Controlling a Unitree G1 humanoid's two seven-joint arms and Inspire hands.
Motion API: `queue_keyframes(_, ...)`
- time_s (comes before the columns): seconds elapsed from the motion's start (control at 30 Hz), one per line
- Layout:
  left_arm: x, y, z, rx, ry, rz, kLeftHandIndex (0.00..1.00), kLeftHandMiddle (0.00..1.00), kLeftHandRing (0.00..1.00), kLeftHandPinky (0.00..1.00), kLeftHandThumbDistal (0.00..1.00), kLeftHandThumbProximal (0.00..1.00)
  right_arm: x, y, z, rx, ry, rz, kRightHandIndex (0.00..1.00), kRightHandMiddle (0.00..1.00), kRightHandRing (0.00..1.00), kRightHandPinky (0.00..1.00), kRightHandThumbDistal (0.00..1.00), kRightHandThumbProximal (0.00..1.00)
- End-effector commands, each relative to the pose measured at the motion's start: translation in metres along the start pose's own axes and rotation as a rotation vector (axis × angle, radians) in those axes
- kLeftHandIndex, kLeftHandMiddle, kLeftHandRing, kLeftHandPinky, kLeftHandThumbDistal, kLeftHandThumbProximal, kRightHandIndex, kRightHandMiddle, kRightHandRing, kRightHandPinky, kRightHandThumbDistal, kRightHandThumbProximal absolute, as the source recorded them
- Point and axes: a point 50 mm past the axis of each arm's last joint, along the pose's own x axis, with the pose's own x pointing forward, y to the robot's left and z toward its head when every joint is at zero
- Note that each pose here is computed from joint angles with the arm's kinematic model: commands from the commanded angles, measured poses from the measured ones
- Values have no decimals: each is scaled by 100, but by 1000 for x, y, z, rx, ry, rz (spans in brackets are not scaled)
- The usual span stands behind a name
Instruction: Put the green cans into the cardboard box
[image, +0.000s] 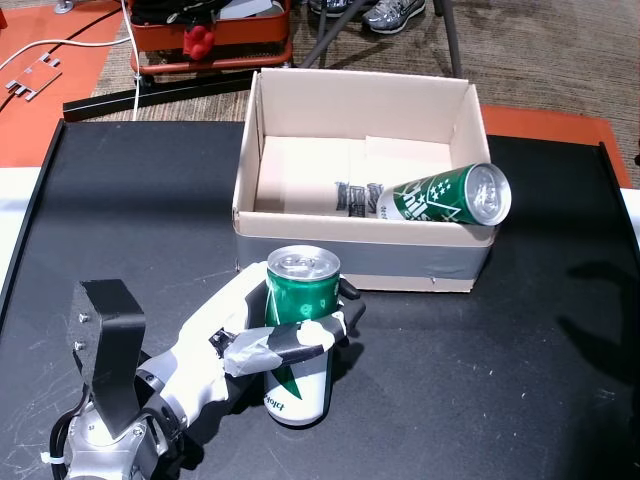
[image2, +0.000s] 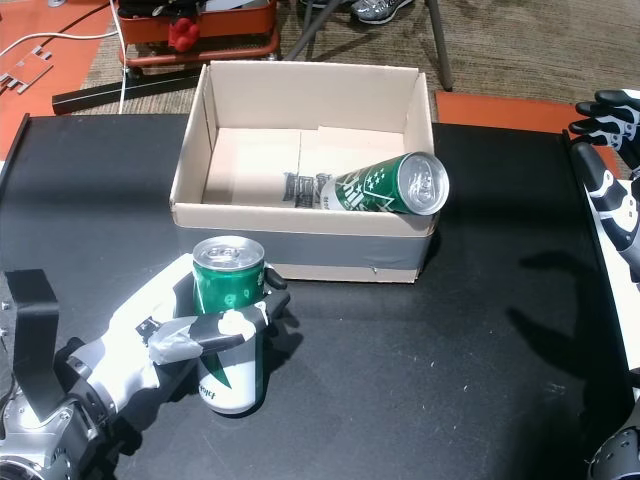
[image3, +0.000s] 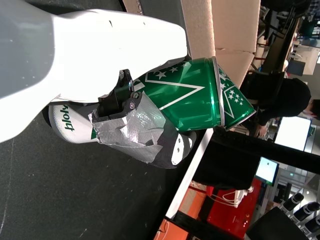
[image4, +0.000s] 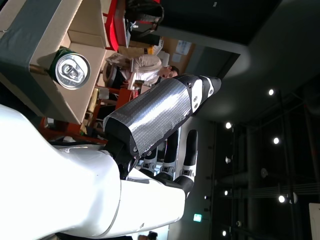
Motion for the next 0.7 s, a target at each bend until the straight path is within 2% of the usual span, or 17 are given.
queue_keyframes(0.0,-2,2,-2,1,14,8,29,27,28,31,13,0,4,2,0,10,-16,-10,41,45,53,55,100,33)
queue_keyframes(0.07,-1,3,1,12,15,9,30,28,29,32,17,0,5,2,0,8,-17,-9,41,45,53,55,100,33)
queue_keyframes(0.17,5,7,15,35,-42,2,28,29,31,32,12,0,6,2,0,13,-13,-4,41,45,53,55,100,32)
queue_keyframes(0.27,12,12,36,41,-129,-11,27,29,31,32,12,0,7,3,-1,15,-11,3,42,46,54,56,100,32)
queue_keyframes(0.4,21,20,71,104,-248,-33,32,32,34,35,1,0,10,6,-3,18,-13,5,42,46,54,56,100,32)
queue_keyframes(0.43,23,21,79,124,-277,-34,33,31,33,35,5,0,10,7,-3,20,-14,6,42,46,54,56,100,32)
queue_keyframes(0.5,26,25,98,172,-329,-30,35,32,34,35,3,0,11,8,-4,23,-15,6,42,46,54,56,100,31)
queue_keyframes(0.67,29,33,131,243,-407,-33,42,35,36,39,0,0,13,10,-5,37,-16,4,42,46,54,56,100,30)
